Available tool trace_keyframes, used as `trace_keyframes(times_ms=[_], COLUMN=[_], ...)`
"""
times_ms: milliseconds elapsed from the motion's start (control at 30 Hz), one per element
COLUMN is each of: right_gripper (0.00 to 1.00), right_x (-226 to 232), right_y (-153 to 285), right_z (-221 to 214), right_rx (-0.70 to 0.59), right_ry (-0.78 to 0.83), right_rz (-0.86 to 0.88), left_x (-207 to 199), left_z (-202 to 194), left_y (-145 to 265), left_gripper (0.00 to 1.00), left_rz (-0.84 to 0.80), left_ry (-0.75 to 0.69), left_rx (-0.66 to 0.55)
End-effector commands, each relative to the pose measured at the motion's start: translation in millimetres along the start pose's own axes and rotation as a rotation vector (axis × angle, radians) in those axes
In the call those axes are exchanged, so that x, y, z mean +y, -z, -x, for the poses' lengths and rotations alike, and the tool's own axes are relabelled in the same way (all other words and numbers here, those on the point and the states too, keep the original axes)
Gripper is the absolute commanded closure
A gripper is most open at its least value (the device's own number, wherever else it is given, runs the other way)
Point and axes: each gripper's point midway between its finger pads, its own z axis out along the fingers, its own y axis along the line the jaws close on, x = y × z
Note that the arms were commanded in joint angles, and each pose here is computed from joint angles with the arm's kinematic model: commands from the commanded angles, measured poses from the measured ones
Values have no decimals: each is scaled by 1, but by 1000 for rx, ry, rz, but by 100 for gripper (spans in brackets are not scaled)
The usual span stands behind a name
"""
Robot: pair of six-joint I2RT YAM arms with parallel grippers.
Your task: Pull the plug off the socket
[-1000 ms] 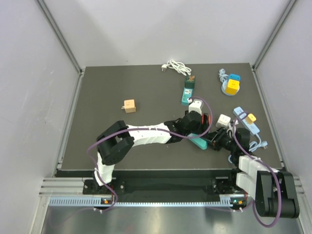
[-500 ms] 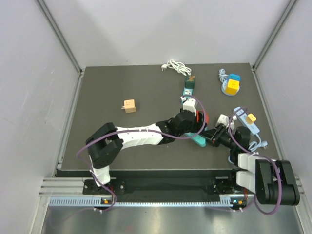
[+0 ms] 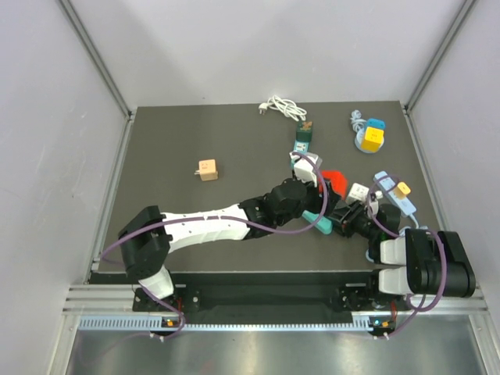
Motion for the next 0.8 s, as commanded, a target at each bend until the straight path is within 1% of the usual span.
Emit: trace_keyframes(times_ms=[0,33,67,100,133,167,200,233,267,300,333,367,400,433,467,500,533,600,633,700,733,767], right_gripper=[100,100,95,89,79,75,72,68,60,55,52,48,44,38,35,31,24,18,10,4,1,0], right_x=[-30,-32,-36,-37,-37,-41,-43,-43,-47,-45,-46,-52,-55,-53,-57,-60,-59,-55,-53,-42,-38,-30], right_y=[10,10,9,8,7,9,9,9,10,9,10,13,14,14,18,20,22,26,28,31,32,34], right_z=[-20,-19,-18,-15,-10,-11,-9,-8,-4,1,2,0,4,9,7,10,11,15,16,19,17,20], right_rx=[24,24,39,34,32,39,32,31,29,26,26,40,25,23,36,31,44,34,38,17,28,9], right_ry=[29,42,82,103,153,152,163,170,191,228,236,226,241,274,266,276,291,316,323,355,365,391], right_rz=[-61,-73,-99,-111,-119,-145,-162,-173,-210,-218,-234,-272,-303,-317,-351,-378,-400,-422,-435,-426,-434,-430], left_x=[19,30,42,68,75,96,107,116,140,147,163,182,186,200,212,216,224,235,241,257,263,272], left_z=[42,41,39,27,34,26,28,36,31,41,32,38,46,37,40,42,38,37,35,24,20,19], left_y=[22,27,33,45,57,68,79,100,114,135,148,159,174,185,195,203,211,219,224,231,233,237], left_gripper=[100,100,100,100,100,100,100,100,100,100,100,100,100,100,100,100,100,100,100,100,100,100], left_rz=[139,181,227,315,338,388,428,455,515,540,576,623,629,672,711,727,764,811,843,918,944,981], left_ry=[-60,-69,-70,-86,-80,-85,-77,-69,-59,-22,-11,20,50,49,58,59,50,46,39,26,22,20], left_rx=[-41,-21,-7,59,55,81,78,69,79,49,66,50,27,54,47,39,55,64,73,123,139,147])
